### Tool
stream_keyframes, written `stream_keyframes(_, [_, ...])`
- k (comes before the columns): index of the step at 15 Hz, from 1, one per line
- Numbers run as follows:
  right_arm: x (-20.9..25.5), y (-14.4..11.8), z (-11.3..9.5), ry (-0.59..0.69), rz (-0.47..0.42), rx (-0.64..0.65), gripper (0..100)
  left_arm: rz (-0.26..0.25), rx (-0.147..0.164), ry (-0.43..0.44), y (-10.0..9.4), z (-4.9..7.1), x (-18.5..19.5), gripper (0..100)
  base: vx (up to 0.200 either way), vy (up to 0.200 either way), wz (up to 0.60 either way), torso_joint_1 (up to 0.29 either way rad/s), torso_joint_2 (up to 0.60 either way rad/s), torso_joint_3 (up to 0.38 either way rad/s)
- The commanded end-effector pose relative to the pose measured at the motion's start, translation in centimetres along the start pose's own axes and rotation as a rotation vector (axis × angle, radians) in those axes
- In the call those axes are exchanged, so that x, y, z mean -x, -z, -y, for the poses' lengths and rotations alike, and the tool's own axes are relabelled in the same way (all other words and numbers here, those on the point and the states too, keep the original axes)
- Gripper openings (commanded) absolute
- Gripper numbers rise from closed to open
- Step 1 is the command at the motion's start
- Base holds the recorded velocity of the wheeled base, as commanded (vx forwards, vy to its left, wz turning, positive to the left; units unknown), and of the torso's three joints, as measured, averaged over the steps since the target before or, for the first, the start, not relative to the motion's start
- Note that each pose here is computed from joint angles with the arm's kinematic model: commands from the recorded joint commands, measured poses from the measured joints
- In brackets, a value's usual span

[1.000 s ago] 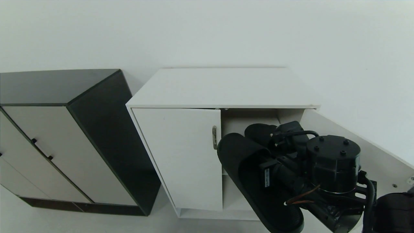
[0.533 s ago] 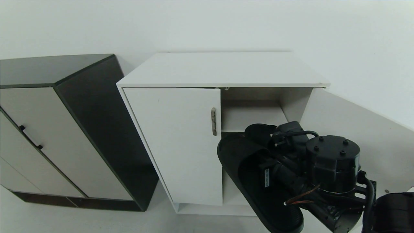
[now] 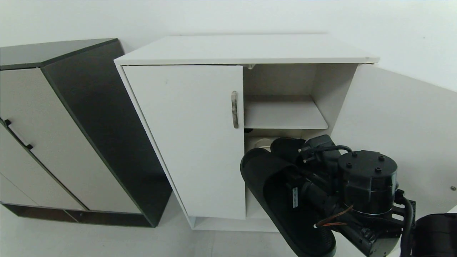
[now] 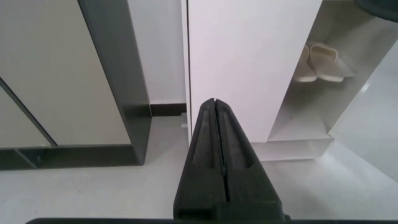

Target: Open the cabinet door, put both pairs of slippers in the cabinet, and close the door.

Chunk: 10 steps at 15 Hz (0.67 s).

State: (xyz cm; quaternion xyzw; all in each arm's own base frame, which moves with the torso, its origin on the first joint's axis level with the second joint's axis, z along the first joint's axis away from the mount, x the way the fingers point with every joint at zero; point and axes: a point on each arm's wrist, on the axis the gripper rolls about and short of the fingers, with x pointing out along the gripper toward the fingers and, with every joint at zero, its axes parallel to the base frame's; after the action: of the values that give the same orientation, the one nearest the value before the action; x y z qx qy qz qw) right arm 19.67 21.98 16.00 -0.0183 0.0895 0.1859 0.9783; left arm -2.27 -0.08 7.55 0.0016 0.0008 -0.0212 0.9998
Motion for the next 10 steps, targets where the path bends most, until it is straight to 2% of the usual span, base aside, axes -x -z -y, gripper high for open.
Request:
stream_keyframes(1, [-0.09, 0.13, -0.06, 0.000, -0.003, 0.002, 0, -0.001, 0.000, -0.001, 0.00, 0.00, -0.01, 0, 0.000, 0.000, 0.00, -0.085, 0.44, 0.349])
stream_keyframes(6, [-0.46, 0.19, 0.06, 0.007, 0.011, -0.008, 0, -0.001, 0.000, -0.001, 0.00, 0.00, -0.01, 0, 0.000, 0.000, 0.00, -0.032, 0.41, 0.362])
stream_keyframes(10, [-0.56, 0.18, 0.12, 0.013, 0.017, 0.024, 0, 0.000, 0.000, -0.001, 0.00, 0.00, 0.00, 0, 0.000, 0.000, 0.00, 0.002, 0.07, 0.069])
